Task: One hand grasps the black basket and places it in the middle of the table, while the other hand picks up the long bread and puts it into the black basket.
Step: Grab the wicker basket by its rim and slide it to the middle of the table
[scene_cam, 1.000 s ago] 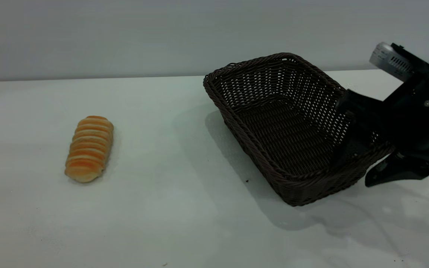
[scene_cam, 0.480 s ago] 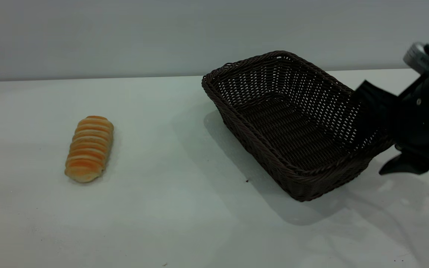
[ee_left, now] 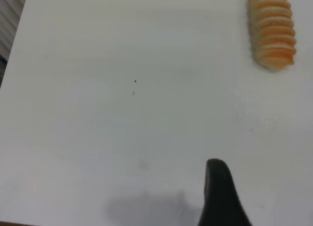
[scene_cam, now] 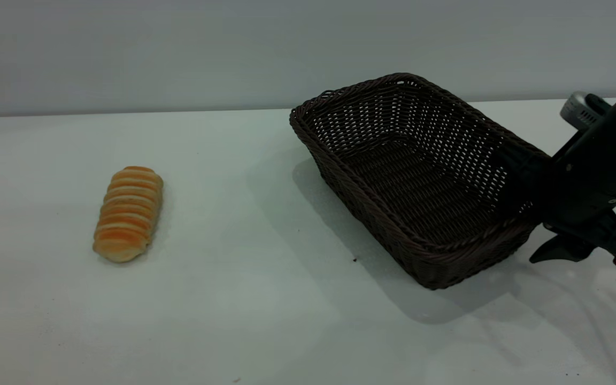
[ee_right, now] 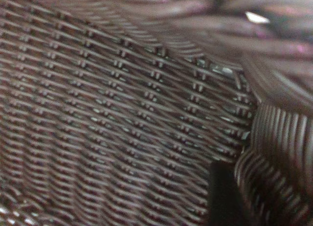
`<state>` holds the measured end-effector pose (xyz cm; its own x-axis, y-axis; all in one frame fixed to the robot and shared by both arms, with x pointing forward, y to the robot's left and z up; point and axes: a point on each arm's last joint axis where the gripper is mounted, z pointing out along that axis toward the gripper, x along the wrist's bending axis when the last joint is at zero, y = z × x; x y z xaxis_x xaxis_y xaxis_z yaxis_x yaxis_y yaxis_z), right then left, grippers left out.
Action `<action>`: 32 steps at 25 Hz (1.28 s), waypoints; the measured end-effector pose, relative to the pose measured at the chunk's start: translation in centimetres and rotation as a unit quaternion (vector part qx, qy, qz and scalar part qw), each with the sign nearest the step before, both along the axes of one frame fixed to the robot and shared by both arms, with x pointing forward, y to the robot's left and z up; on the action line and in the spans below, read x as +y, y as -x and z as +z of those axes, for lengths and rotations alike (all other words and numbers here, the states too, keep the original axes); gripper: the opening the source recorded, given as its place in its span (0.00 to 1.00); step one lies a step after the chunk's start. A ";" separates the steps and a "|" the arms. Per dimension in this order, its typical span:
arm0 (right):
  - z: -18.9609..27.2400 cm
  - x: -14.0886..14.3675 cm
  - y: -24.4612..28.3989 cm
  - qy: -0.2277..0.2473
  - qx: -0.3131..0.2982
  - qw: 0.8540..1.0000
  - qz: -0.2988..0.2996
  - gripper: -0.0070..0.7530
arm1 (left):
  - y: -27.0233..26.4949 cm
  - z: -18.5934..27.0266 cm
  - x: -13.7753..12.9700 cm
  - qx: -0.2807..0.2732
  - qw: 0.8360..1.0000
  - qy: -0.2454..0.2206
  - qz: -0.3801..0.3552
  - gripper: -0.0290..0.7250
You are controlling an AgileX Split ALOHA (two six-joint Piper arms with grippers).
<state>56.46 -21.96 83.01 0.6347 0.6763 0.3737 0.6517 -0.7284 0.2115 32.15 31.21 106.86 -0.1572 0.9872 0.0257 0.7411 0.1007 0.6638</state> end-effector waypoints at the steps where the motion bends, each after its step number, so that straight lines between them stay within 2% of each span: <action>1: 0.0 -0.1 -0.1 0.004 -0.002 1.000 0.000 0.54 | 0.0 0.0 0.0 0.000 1.000 0.000 0.000 0.69; 6: 0.2 0.2 -0.3 -0.005 -0.004 1.000 0.004 0.16 | 0.0 0.0 0.0 0.000 1.000 0.000 0.000 0.69; 7: 0.3 0.3 -0.4 -0.006 -0.006 1.000 0.022 0.14 | 0.0 0.0 0.0 0.000 1.000 0.000 0.000 0.69; 13: 1.1 1.8 -1.7 -0.014 -0.031 0.988 0.151 0.14 | 0.0 0.0 0.0 0.000 1.000 0.000 0.000 0.69; 17: 2.9 3.4 -3.4 -0.033 -0.063 0.965 0.253 0.14 | 0.0 0.0 0.0 0.002 1.000 0.000 0.000 0.69; 20: 3.9 4.3 -4.5 -0.039 -0.066 0.946 0.316 0.14 | 0.0 0.0 0.0 0.002 1.000 0.002 0.001 0.69; 26: 3.2 5.0 -6.1 -0.040 -0.009 0.925 0.377 0.14 | 0.0 0.0 0.0 0.002 1.000 0.002 0.001 0.69; 32: 1.6 5.5 -7.1 -0.041 0.031 0.922 0.385 0.14 | 0.0 0.0 0.0 0.002 1.000 0.002 0.001 0.69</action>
<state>63.52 -16.51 84.65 0.0008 0.9061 0.4231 0.9908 -0.0578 0.1220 32.12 31.19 106.84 -0.1590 0.9870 0.0220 0.7435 0.1050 0.6605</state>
